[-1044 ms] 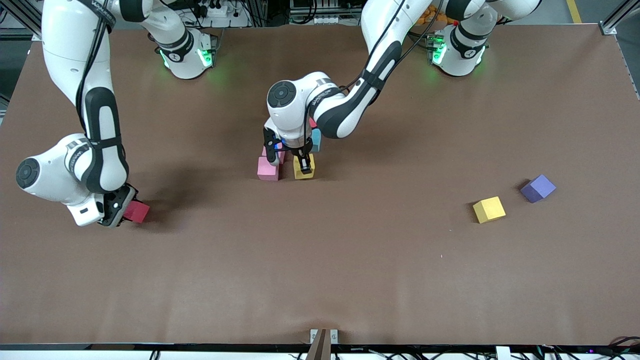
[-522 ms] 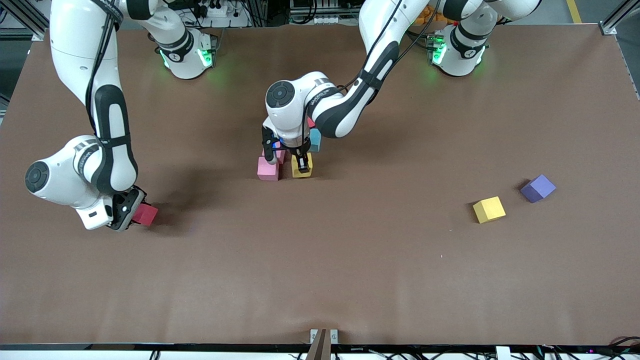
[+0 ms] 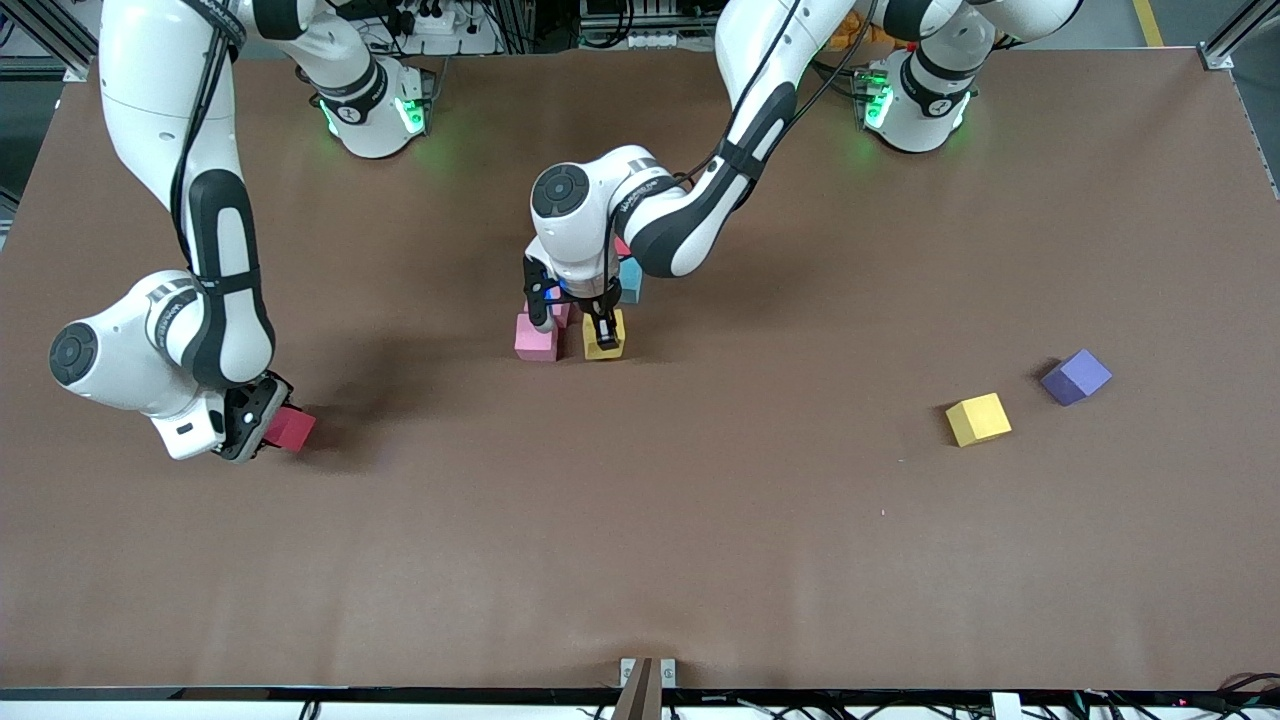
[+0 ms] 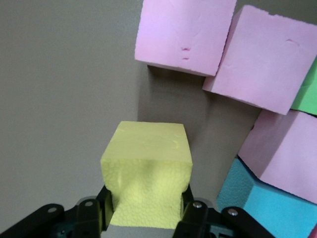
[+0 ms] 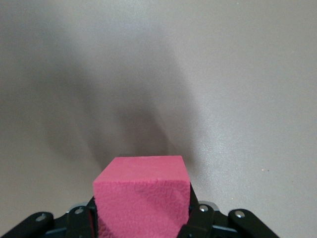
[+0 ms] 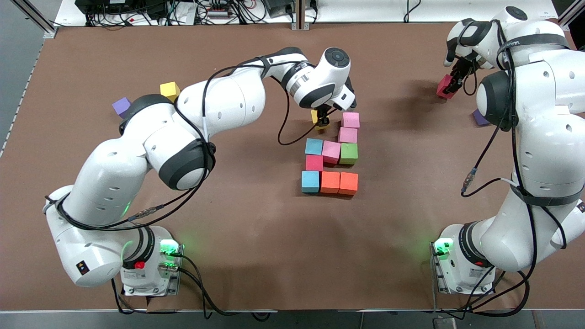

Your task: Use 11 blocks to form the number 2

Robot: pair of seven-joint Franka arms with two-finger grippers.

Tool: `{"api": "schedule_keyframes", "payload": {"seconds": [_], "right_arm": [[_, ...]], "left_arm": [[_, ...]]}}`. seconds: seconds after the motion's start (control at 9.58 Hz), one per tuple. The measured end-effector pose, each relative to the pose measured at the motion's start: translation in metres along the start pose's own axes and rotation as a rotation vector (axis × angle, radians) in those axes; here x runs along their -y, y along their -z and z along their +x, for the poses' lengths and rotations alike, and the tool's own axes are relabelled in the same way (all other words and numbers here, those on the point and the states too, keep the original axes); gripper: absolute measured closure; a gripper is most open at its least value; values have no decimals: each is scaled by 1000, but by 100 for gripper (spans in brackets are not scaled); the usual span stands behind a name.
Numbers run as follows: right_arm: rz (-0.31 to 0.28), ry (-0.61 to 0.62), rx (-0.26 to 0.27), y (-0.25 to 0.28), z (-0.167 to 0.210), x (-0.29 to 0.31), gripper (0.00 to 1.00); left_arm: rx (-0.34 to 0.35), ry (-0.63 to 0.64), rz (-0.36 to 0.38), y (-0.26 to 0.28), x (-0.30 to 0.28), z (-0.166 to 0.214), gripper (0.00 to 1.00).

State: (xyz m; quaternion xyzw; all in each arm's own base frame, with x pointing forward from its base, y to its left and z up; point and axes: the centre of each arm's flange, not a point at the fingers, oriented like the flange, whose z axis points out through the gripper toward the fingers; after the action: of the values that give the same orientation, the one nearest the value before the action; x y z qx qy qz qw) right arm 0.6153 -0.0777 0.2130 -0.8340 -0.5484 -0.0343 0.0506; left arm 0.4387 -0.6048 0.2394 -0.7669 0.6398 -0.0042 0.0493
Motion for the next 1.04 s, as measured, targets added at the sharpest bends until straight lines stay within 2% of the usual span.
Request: {"api": "schedule_keyframes", "payload": {"seconds": [0.52, 0.73, 1.04], "right_arm": [[23, -36, -4, -3, 6, 4, 38], [65, -84, -5, -9, 39, 18, 38], [75, -138, 2, -14, 110, 46, 38]], "left_arm": [[71, 25, -16, 4, 15, -14, 46], [90, 43, -21, 13, 28, -23, 46], [106, 108, -41, 64, 92, -71, 46]]}}
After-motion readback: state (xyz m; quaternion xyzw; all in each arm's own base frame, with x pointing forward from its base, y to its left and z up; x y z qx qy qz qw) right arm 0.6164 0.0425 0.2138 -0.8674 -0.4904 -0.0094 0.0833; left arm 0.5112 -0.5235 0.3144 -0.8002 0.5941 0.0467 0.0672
